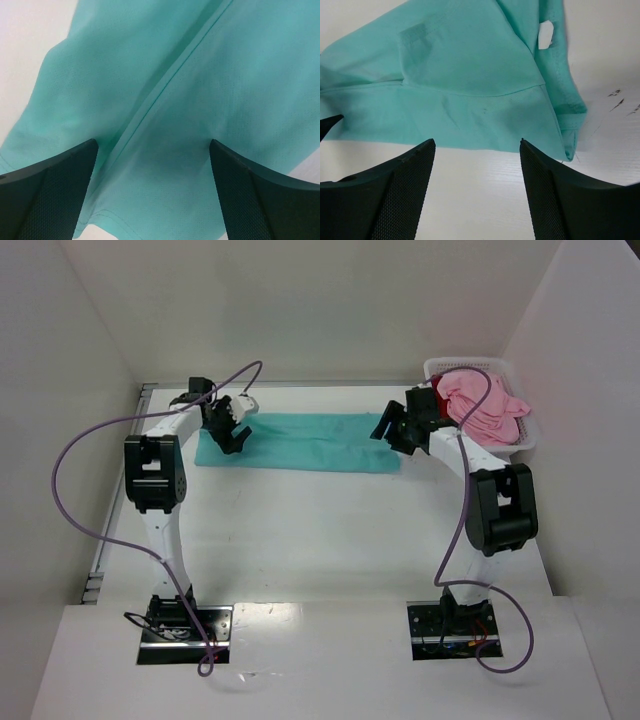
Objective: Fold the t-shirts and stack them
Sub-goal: Fold the other side of the tshirt into a rectangle
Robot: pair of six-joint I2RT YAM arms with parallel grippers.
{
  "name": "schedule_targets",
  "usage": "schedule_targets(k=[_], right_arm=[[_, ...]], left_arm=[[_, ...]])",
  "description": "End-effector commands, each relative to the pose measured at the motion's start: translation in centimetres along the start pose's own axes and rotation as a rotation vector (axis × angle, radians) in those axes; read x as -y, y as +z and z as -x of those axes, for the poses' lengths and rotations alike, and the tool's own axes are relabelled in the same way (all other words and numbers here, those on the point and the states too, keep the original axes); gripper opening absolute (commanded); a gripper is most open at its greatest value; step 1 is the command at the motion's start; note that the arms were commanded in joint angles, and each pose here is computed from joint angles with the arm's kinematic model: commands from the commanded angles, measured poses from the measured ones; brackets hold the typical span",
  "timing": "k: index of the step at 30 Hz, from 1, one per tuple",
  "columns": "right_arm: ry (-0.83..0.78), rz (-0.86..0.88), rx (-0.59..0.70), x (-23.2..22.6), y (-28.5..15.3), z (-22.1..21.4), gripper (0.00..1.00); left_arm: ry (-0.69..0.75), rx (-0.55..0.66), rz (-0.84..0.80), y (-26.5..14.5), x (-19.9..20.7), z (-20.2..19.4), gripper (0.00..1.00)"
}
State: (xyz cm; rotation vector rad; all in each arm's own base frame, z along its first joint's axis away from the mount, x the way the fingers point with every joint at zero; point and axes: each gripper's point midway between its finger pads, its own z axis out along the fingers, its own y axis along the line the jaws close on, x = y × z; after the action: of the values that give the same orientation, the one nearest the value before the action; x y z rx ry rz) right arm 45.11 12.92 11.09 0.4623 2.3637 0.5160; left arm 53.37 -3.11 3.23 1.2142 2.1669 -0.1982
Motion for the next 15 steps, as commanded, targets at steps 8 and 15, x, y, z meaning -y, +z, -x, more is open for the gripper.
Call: schedule_targets(k=[8,15], right_arm=[[0.006,0.045,0.085,-2.3,-2.7,2.3,0.82],[-0.014,0.068,0.091,-3.4,-1.6,3.8,0.86]], left_arm=[[-0.064,-0.034,-0.049,0.3,1.5,-1.1,1.00],[-0.181,-0.116,-0.095,-1.2,5.5,-1.9,1.00]])
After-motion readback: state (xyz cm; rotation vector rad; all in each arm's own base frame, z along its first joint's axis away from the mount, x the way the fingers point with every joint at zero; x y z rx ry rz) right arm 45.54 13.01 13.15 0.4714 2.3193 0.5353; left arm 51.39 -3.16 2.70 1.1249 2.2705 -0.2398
